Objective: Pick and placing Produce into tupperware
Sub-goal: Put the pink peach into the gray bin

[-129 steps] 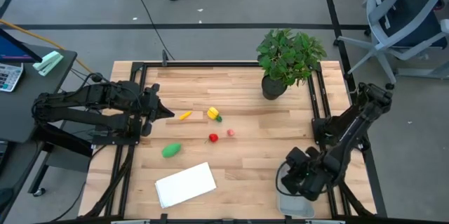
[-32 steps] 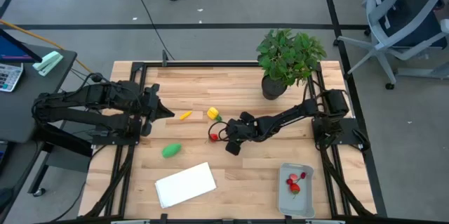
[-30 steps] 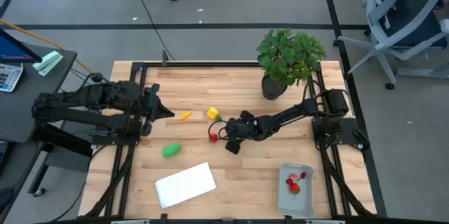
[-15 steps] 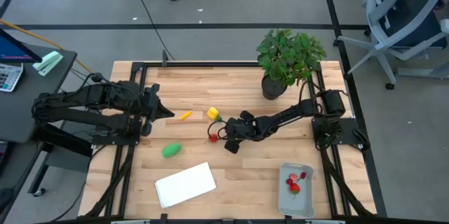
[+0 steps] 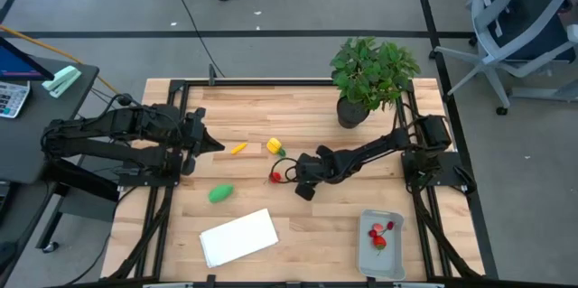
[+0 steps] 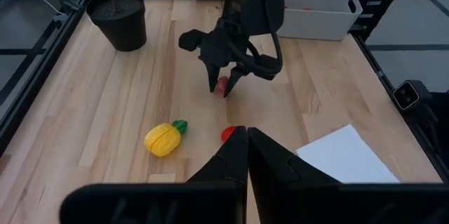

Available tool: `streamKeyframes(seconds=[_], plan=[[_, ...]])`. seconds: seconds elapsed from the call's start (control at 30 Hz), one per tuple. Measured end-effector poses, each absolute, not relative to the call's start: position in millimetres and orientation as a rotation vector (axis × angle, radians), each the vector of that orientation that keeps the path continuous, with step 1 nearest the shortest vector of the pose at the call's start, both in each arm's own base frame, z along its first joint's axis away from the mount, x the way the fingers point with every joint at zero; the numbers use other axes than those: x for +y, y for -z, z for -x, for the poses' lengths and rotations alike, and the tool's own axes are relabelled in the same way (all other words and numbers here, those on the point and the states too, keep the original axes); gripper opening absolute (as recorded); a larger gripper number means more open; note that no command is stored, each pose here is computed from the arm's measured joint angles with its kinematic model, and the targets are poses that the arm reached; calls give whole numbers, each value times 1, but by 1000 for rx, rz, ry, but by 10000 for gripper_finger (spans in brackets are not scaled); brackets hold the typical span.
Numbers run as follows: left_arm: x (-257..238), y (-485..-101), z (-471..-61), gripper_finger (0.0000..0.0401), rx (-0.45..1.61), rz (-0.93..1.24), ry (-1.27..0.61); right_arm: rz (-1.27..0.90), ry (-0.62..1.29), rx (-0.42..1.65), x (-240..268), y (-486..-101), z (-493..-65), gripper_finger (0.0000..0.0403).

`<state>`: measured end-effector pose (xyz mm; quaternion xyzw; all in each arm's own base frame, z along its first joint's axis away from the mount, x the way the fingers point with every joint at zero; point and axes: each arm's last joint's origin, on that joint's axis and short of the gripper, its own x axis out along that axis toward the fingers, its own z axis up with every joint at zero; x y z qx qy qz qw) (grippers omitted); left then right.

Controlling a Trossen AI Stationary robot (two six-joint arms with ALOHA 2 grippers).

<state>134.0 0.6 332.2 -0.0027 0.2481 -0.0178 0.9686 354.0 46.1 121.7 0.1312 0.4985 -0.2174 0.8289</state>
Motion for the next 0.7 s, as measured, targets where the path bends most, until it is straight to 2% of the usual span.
streamKeyframes(seconds=[0.5,0.6,0.7], plan=[[1,-332,-134,23,501,5,36,-251,472,1035,57,-122,-353,133],[1,-332,-134,17,501,5,37,-268,480,1031,57,-122,-353,112],[1,-332,-134,13,501,5,36,-271,492,1024,58,-122,-352,67]])
